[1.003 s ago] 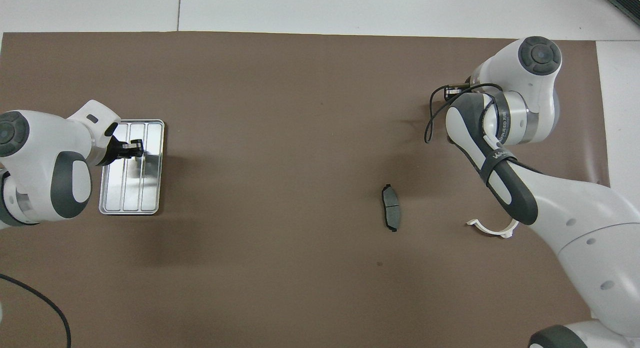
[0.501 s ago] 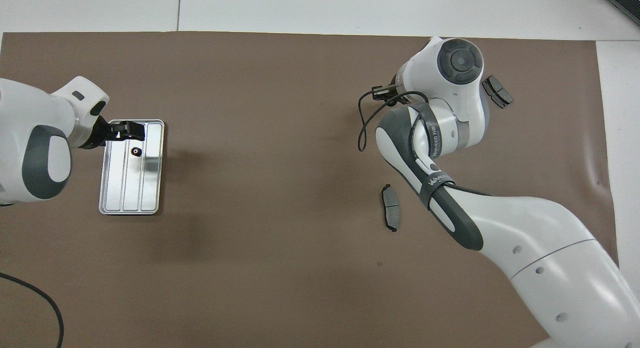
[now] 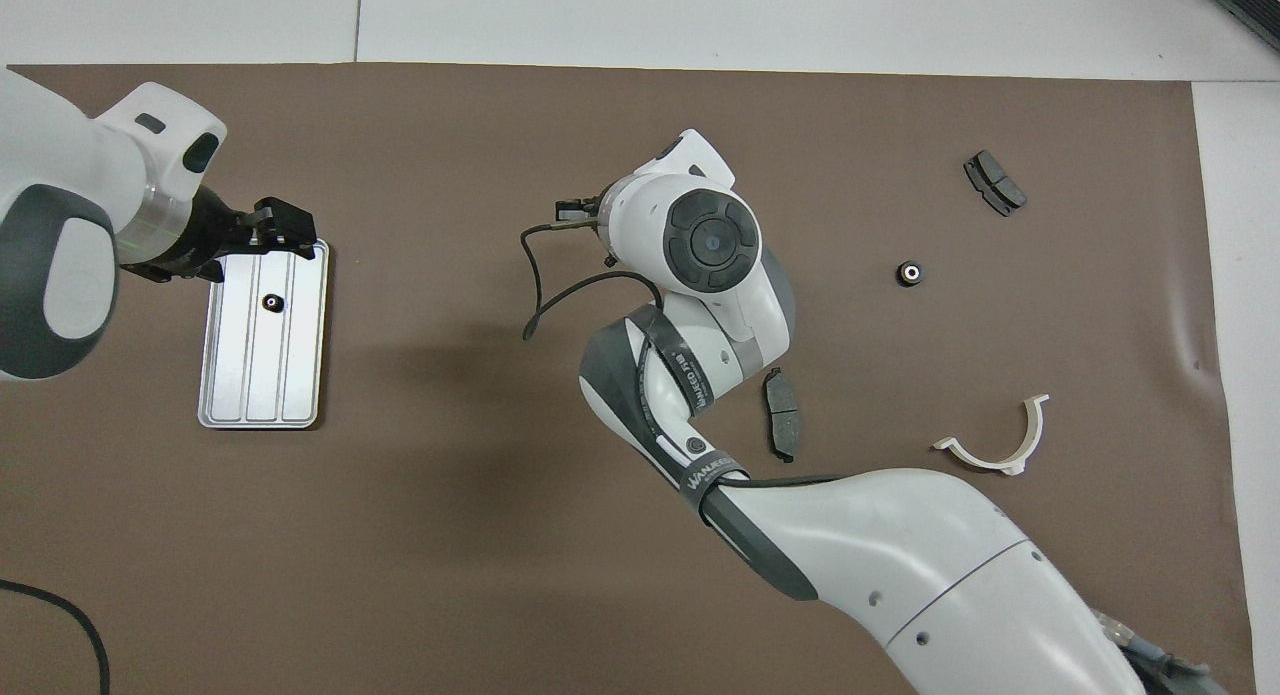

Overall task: Pick bearing gear from pile to tray
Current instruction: 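Carry the second gear to mid-table with the right gripper while the left gripper approaches, then grasp the second gear with the left gripper from the right gripper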

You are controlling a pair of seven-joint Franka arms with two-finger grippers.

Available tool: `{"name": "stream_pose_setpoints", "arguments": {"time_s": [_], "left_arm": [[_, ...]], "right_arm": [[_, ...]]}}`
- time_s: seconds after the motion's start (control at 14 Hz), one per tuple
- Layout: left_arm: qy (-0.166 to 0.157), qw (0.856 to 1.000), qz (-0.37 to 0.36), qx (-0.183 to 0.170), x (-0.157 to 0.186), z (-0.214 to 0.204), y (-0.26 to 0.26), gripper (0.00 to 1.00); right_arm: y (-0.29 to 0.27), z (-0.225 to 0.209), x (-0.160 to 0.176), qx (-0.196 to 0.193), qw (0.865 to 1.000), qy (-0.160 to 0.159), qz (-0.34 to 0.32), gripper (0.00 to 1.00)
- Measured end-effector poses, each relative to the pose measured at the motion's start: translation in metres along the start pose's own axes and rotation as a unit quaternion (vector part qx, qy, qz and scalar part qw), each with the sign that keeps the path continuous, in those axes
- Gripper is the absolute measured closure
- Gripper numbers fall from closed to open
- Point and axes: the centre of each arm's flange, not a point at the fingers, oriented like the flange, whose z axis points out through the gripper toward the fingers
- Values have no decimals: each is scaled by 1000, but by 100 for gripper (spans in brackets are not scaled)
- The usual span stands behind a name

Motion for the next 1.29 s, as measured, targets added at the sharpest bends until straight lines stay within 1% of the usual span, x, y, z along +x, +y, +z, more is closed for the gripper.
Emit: {"name": "stream_pose_setpoints", "arguments": {"time_s": [0.14, 0.21, 0.29, 0.36, 0.43, 0.5, 0.57, 0.64, 0.79, 0.93, 1.07, 1.29], "left_arm": [[4, 1000, -23, -4, -16, 1, 42, 0], [9, 1000, -29, -7, -21, 2, 56, 0], [14, 999, -33, -10, -22, 2, 62, 0], [19, 999, -36, -13, -21, 1, 63, 0], [26, 999, -41, -16, -19, 2, 62, 0], [35, 998, -48, -21, -17, 4, 62, 0], [46, 997, -54, -27, -14, 7, 61, 0], [56, 996, -59, -32, -10, 9, 60, 0], [73, 993, -81, -43, -1, 18, 59, 0], [77, 988, -121, -54, 6, 44, 75, 0], [65, 987, -140, -51, 3, 82, 107, 0], [76, 984, -158, -26, -6, 131, 163, 0]], "right_arm": [[-24, 8, -16, 23, 999, 16, 22, 67], [-32, 17, -25, 29, 999, 17, 32, 67], [-38, 24, -33, 32, 999, 14, 39, 63], [-44, 27, -39, 33, 998, 11, 50, 62], [-50, 27, -43, 35, 998, 10, 59, 55], [-53, 26, -45, 37, 997, 9, 65, 41], [-54, 26, -45, 37, 997, 9, 66, 30], [-52, 27, -44, 33, 997, 8, 66, 16], [-38, 27, -36, 16, 998, 6, 67, 15], [-8, 28, -17, -9, 997, 11, 69, 16], [41, 32, 3, -50, 997, -9, 65, 19], [133, 22, 37, -107, 992, -56, 31, 20]]}}
